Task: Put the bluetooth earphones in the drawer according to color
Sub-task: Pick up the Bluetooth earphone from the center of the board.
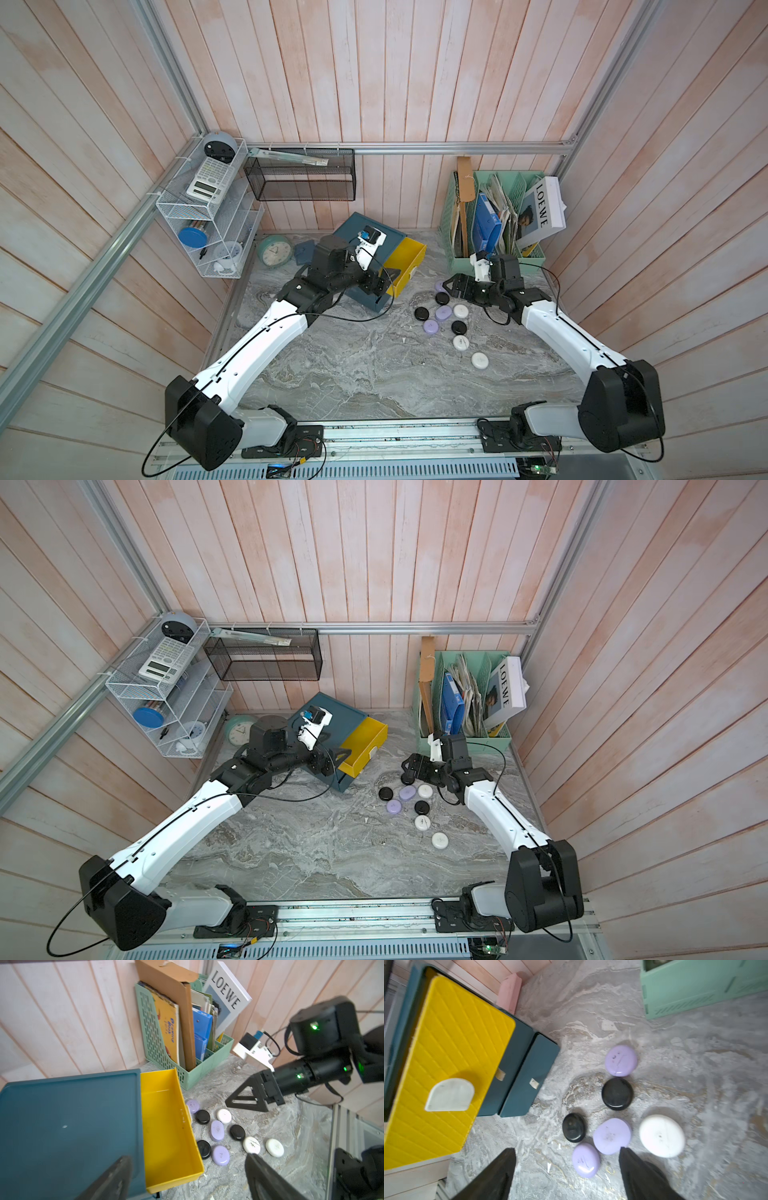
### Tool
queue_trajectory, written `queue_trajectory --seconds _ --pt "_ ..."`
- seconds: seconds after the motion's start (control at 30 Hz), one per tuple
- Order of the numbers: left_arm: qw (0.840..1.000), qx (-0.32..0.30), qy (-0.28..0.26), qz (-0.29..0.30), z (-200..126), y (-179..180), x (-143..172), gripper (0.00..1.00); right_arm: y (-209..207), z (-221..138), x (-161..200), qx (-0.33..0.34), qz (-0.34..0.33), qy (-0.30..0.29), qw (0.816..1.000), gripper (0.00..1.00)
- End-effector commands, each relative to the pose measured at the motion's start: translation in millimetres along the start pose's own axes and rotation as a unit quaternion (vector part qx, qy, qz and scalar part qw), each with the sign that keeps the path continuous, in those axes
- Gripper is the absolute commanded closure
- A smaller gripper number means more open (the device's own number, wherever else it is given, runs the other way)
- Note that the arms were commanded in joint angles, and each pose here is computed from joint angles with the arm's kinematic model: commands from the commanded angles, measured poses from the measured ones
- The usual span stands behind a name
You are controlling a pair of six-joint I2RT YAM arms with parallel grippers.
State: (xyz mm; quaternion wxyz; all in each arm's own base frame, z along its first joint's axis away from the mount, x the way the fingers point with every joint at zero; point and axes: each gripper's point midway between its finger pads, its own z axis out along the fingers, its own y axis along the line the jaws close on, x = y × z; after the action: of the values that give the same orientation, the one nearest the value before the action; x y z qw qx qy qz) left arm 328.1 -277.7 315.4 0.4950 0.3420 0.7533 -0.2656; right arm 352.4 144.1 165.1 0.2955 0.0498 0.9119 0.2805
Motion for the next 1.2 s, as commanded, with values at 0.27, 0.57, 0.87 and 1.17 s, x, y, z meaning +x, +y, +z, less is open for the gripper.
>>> queue_trajectory --seconds 0.27,0.57,0.87,1.17 --pt "0.991 0.004 0.099 0.093 39.7 -48.3 57.5 0.00 -74.3 -2.8 15.7 0.170 -0.016 0.057 0.984 0.15" --pt "0.980 -0.001 0.147 0.135 65.6 -77.7 89.8 0.00 -87.7 26.1 18.6 0.188 -0.009 0.117 0.975 0.16" --pt "0.982 -0.040 0.137 0.126 71.2 -65.4 89.3 0.00 -103.0 49.0 20.0 0.214 -0.012 0.159 0.964 0.17" --pt "0.981 -0.034 0.141 0.127 72.3 -66.9 91.3 0.00 -97.9 63.3 22.5 0.222 -0.032 0.174 0.959 0.18"
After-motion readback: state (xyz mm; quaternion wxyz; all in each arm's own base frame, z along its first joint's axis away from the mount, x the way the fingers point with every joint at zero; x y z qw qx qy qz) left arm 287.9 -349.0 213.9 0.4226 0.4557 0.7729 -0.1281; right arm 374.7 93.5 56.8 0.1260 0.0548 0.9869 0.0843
